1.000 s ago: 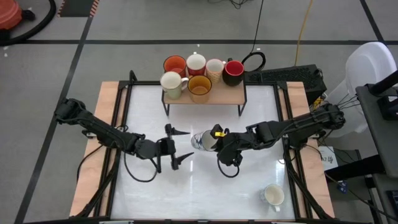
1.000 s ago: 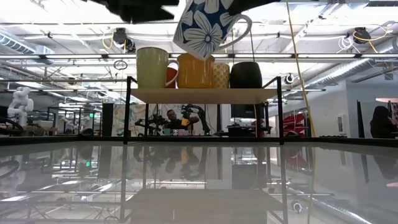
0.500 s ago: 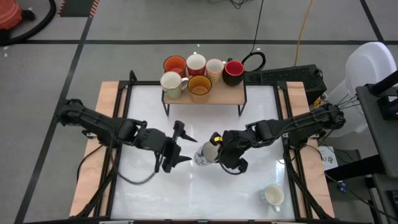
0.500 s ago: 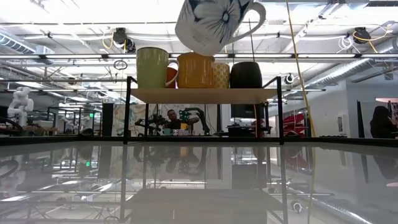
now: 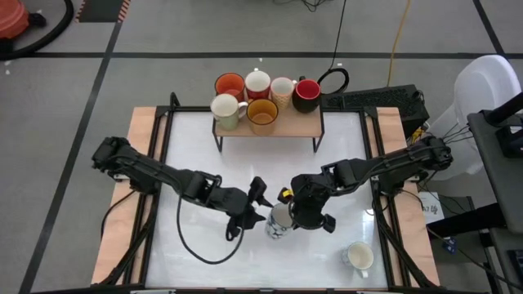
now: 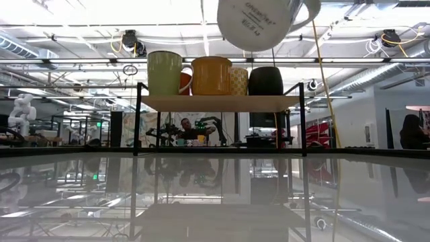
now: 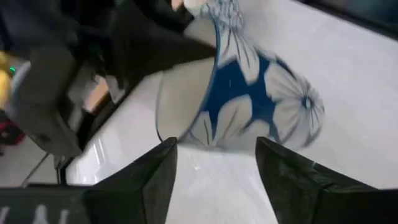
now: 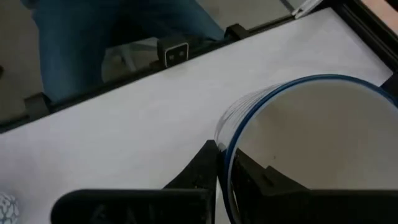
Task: Place coffee mugs
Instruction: Put the blue patterned mug on the shelf
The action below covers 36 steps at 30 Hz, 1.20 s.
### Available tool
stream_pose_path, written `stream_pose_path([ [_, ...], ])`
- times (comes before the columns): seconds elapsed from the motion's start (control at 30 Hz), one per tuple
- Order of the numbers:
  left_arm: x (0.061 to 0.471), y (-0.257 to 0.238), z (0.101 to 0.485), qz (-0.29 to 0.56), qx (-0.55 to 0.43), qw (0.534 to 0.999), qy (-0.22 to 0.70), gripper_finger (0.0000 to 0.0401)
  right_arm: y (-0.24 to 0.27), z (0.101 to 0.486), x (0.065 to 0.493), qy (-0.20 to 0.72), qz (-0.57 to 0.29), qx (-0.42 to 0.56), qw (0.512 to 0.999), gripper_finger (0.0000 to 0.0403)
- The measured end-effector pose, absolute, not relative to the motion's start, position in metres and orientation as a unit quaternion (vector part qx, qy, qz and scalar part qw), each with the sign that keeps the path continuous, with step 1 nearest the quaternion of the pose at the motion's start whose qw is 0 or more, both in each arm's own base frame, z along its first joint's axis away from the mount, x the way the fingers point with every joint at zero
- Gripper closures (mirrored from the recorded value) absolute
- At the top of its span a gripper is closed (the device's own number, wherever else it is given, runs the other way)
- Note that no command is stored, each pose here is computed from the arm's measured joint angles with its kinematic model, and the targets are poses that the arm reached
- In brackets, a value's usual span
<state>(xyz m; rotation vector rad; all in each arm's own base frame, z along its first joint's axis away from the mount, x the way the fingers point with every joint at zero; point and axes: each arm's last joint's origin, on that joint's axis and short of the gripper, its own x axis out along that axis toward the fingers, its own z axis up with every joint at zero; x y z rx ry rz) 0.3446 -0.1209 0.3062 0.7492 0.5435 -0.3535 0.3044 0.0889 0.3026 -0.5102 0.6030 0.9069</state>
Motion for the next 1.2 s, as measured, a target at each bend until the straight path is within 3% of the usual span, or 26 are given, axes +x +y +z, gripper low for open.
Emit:
stream_pose_path([
  [0.2,0.349,-0.119,0.309,-0.175,0.375,0.879,0.236,0.0211,0.089,0.287,0.304,0.275,0.451,-0.211,0.822,0.039],
  [0.53,0.35,-0.116,0.309,-0.272,0.343,0.874,0.21,0.0232,0.089,0.272,0.304,0.244,0.477,-0.196,0.821,0.039],
  [0.93,0.35,-0.116,0.306,-0.267,0.33,0.879,0.217,0.0241,0.088,0.262,0.302,0.265,0.47,-0.18,0.822,0.039],
  [1.2,0.353,-0.113,0.309,-0.253,0.308,0.893,0.207,0.024,0.086,0.244,0.297,0.322,0.42,-0.173,0.831,0.039],
])
